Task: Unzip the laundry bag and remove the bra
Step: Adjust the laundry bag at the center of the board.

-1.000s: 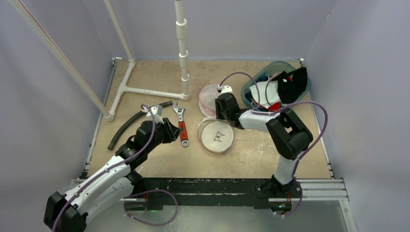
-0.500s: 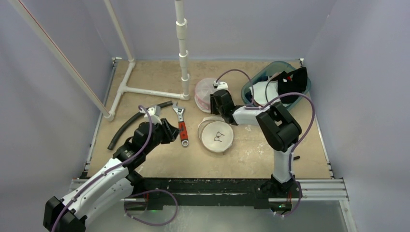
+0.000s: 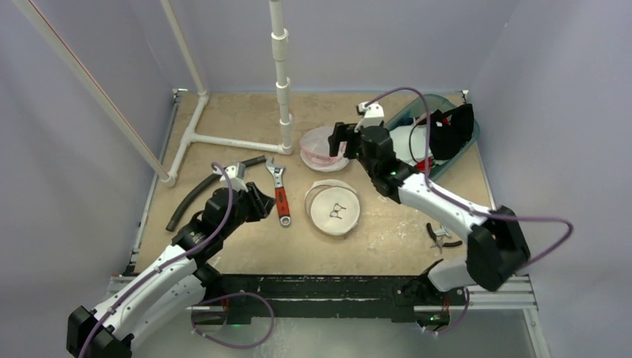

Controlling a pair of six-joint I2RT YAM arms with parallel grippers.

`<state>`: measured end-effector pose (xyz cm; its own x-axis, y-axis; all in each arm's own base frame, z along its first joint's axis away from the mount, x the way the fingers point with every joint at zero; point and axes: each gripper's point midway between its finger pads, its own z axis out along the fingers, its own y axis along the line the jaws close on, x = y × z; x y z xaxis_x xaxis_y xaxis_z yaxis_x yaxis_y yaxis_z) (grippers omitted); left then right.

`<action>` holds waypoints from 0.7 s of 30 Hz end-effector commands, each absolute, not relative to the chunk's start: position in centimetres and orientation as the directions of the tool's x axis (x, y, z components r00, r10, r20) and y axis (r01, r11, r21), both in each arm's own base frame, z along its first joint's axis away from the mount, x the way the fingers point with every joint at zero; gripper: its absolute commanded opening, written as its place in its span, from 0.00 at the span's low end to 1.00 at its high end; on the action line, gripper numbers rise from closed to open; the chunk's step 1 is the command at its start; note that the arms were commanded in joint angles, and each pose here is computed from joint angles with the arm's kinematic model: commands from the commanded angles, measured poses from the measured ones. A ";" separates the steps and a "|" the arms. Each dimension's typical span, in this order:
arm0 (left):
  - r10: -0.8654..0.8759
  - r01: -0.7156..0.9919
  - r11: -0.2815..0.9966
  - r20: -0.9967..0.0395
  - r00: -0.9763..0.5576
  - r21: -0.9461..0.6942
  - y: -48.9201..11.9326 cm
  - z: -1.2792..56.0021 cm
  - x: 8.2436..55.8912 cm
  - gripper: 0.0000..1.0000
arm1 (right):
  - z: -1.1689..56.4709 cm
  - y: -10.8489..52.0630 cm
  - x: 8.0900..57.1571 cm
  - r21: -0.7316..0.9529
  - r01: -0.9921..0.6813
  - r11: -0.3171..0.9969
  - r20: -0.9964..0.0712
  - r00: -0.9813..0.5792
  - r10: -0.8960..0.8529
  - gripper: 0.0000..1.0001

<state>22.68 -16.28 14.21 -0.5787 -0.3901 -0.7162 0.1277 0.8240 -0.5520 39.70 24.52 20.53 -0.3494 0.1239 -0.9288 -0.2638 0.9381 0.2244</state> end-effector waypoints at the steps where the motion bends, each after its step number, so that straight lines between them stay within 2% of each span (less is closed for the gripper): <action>1: -0.377 0.166 0.846 -0.789 -0.486 -0.507 -15.6 18.7 24.0 0.32 | 25.2 20.9 36.4 0.254 -0.231 0.939 -0.945 -0.265 0.191 0.92; 2: -0.367 0.160 0.858 -0.801 -0.473 -0.488 -15.2 19.3 24.2 0.32 | 25.9 20.0 35.6 0.270 -0.215 0.938 -0.945 -0.246 0.215 0.94; 4: -0.353 0.153 0.875 -0.821 -0.449 -0.460 -14.6 20.3 24.4 0.32 | 25.2 16.8 35.1 0.295 -0.079 0.952 -0.927 -0.264 0.265 0.94; 7: -0.350 0.158 0.877 -0.829 -0.436 -0.454 -14.5 21.0 24.6 0.32 | 21.4 11.9 35.6 0.373 0.107 0.922 -0.845 -0.371 0.385 0.94; 9: -0.359 0.160 0.871 -0.824 -0.438 -0.464 -14.7 21.1 24.6 0.32 | 20.0 9.2 35.2 0.450 0.169 0.877 -0.801 -0.357 0.480 0.93; 13: -0.368 0.146 0.871 -0.821 -0.437 -0.468 -14.4 21.0 24.5 0.32 | 21.6 7.8 33.2 0.556 0.138 0.820 -0.784 -0.241 0.572 0.91; 16: -0.355 0.091 0.902 -0.846 -0.398 -0.421 -12.8 22.2 24.9 0.33 | 25.2 7.3 32.0 0.549 0.041 0.835 -0.826 -0.126 0.549 0.91; 17: -0.344 0.069 0.915 -0.860 -0.377 -0.397 -12.1 22.9 25.1 0.36 | 26.1 7.4 31.4 0.548 0.007 0.837 -0.831 -0.106 0.545 0.96; 18: -0.341 0.039 0.925 -0.870 -0.356 -0.379 -11.4 23.5 25.4 0.44 | 27.1 7.4 30.8 0.554 -0.019 0.832 -0.830 -0.087 0.550 0.98; 20: -0.348 -0.070 0.936 -0.885 -0.308 -0.344 -9.4 24.2 26.0 0.55 | 28.5 7.4 29.6 0.596 -0.063 0.801 -0.803 -0.049 0.594 0.98; 21: -0.345 -0.121 0.938 -0.893 -0.289 -0.324 -8.5 24.3 26.4 0.65 | 29.4 7.5 28.8 0.617 -0.095 0.781 -0.786 -0.025 0.618 0.98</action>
